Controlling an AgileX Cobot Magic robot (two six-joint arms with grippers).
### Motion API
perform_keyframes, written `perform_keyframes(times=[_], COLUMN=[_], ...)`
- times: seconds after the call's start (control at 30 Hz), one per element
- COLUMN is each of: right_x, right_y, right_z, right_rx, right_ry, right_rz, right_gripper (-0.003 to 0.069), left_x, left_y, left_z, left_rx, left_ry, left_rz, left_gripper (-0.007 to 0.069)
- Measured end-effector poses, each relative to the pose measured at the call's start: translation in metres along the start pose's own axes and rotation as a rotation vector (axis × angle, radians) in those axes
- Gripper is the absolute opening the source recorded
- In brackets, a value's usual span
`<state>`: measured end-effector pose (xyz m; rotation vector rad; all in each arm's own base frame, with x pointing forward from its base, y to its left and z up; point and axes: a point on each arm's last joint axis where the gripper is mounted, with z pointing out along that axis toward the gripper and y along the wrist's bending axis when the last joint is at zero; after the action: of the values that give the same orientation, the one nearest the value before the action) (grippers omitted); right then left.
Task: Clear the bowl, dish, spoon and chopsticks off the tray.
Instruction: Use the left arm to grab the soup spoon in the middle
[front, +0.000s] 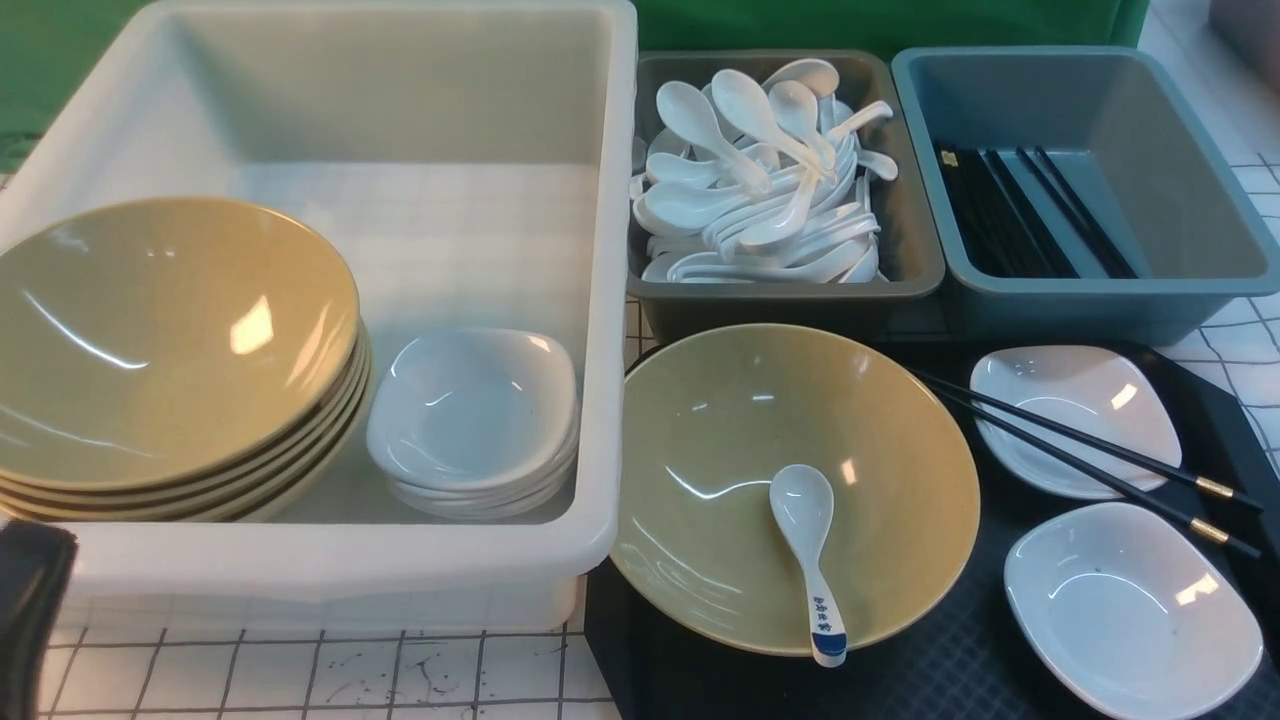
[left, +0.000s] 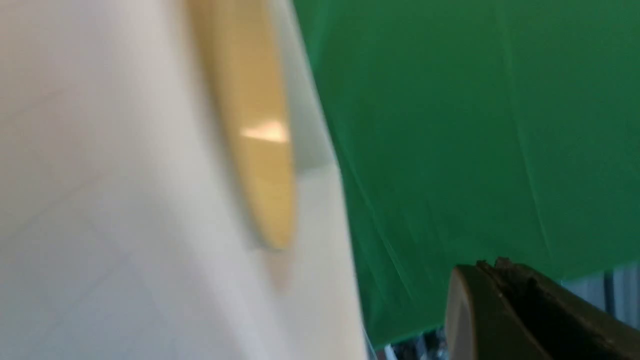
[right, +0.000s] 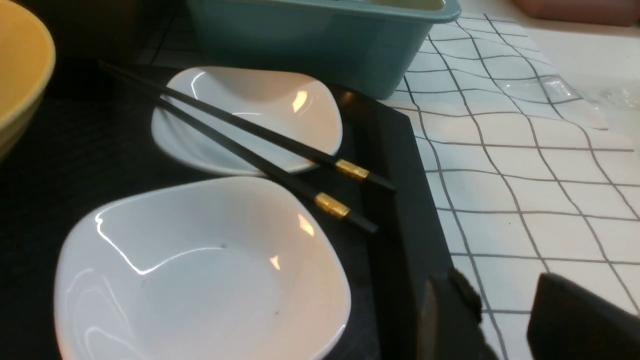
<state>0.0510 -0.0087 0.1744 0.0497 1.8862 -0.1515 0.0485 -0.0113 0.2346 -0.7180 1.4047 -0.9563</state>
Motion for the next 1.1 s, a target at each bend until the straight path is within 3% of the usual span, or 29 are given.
perform_keyframes(times=[0.17, 0.3, 0.43, 0.47, 0.53, 0.63, 0.83, 0.93, 1.03, 1.07, 1.1], right_x=[-0.003, -0.009, -0.022, -0.022, -0.023, -0.025, -0.093, -0.132, -0.156, -0.160, -0.171], right_y=[0.001, 0.003, 0.003, 0.003, 0.003, 0.006, 0.013, 0.017, 0.023, 0.024, 0.028], right_z=[0.001, 0.001, -0.002, -0.002, -0.002, -0.005, -0.038, -0.056, -0.059, -0.058, -0.056], right_rx=[-0.007, -0.061, -0.111, -0.115, -0.143, -0.175, -0.370, -0.499, -0.535, -0.536, -0.536], right_ry=[-0.043, -0.133, -0.266, -0.268, -0.267, -0.178, 0.035, 0.316, 0.504, 0.516, 0.586], right_rz=[0.044, 0.403, 0.600, 0.598, 0.738, 0.774, 0.483, 0.175, -0.055, -0.072, -0.189], right_gripper=[0.0243, 0.0243, 0.0243, 0.0243, 0.0242, 0.0225, 0.0138, 0.0113, 0.0109, 0.0109, 0.0109], left_x=[-0.011, -0.014, -0.010, -0.009, -0.002, 0.007, 0.023, 0.031, 0.037, 0.037, 0.038], left_y=[-0.047, -0.073, -0.087, -0.087, -0.088, -0.088, -0.097, -0.109, -0.119, -0.120, -0.128], left_z=[-0.005, -0.001, 0.009, 0.009, 0.018, 0.029, 0.054, 0.065, 0.072, 0.072, 0.075], left_rx=[0.041, 0.038, 0.082, 0.088, 0.110, 0.132, 0.166, 0.204, 0.239, 0.244, 0.266], left_ry=[0.130, 0.306, 0.544, 0.561, 0.722, 0.875, 1.118, 1.220, 1.262, 1.264, 1.266], left_rz=[0.221, 0.428, 0.635, 0.643, 0.689, 0.714, 0.818, 0.880, 0.902, 0.904, 0.913], left_gripper=[0.0000, 0.0000, 0.0000, 0.0000, 0.0000, 0.0000, 0.0000, 0.0000, 0.0000, 0.0000, 0.0000])
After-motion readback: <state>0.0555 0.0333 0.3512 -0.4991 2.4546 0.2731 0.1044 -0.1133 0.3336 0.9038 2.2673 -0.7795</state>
